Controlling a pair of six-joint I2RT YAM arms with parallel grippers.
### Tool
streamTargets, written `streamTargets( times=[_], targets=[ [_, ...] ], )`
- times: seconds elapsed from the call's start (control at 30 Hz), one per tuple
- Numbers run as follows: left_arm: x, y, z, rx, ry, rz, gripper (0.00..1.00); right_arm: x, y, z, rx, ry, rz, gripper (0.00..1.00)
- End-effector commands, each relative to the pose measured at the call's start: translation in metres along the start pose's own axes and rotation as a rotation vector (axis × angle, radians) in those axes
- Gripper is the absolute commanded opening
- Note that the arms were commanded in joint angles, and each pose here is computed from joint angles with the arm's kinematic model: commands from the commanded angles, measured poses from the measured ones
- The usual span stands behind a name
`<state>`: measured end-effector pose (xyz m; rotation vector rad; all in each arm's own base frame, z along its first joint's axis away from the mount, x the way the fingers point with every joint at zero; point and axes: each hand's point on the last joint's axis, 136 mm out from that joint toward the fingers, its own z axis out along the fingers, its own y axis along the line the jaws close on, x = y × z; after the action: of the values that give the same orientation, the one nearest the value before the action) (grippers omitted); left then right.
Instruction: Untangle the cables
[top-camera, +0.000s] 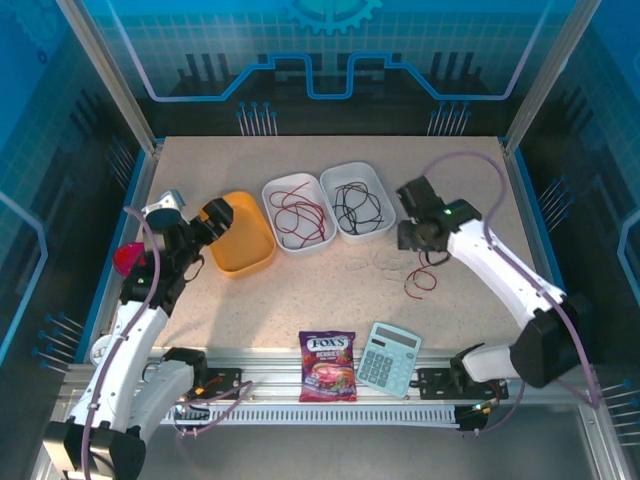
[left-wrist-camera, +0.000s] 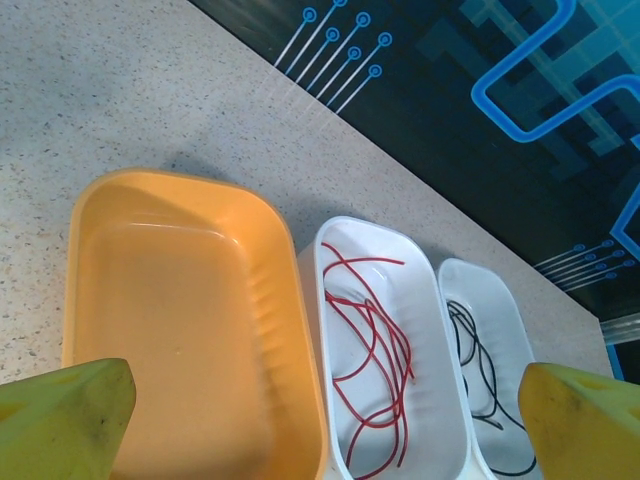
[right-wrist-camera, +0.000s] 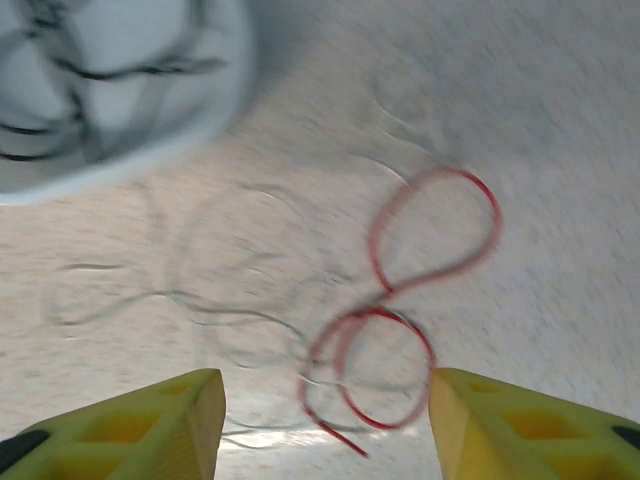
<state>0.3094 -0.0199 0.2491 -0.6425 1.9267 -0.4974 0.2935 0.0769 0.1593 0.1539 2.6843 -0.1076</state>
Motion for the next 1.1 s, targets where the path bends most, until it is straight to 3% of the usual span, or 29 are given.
streamTargets(
  times=[0.0,0.37,0.63,1.07],
  targets=[
    [0.007,-0.007,-0.003,0.048,0.033,0.046,0.99,0.016,-0.026,0.012,-0.043,0.018,0.173,0.57],
    [0.015,-0.004,-0.002,0.05,0.052,0.043,0.99,0.022,-0.097,0.079,0.004,0.123,0.329,0.44],
    [0.014,0.0,-0.004,0.032,0.047,0.046,0.99,0.004,-0.103,0.127,0.017,0.18,0.277,0.38],
    [0.014,0.002,-0.002,0.021,0.042,0.039,0.99,-0.007,-0.092,0.156,-0.005,0.234,0.238,0.35]
  ],
)
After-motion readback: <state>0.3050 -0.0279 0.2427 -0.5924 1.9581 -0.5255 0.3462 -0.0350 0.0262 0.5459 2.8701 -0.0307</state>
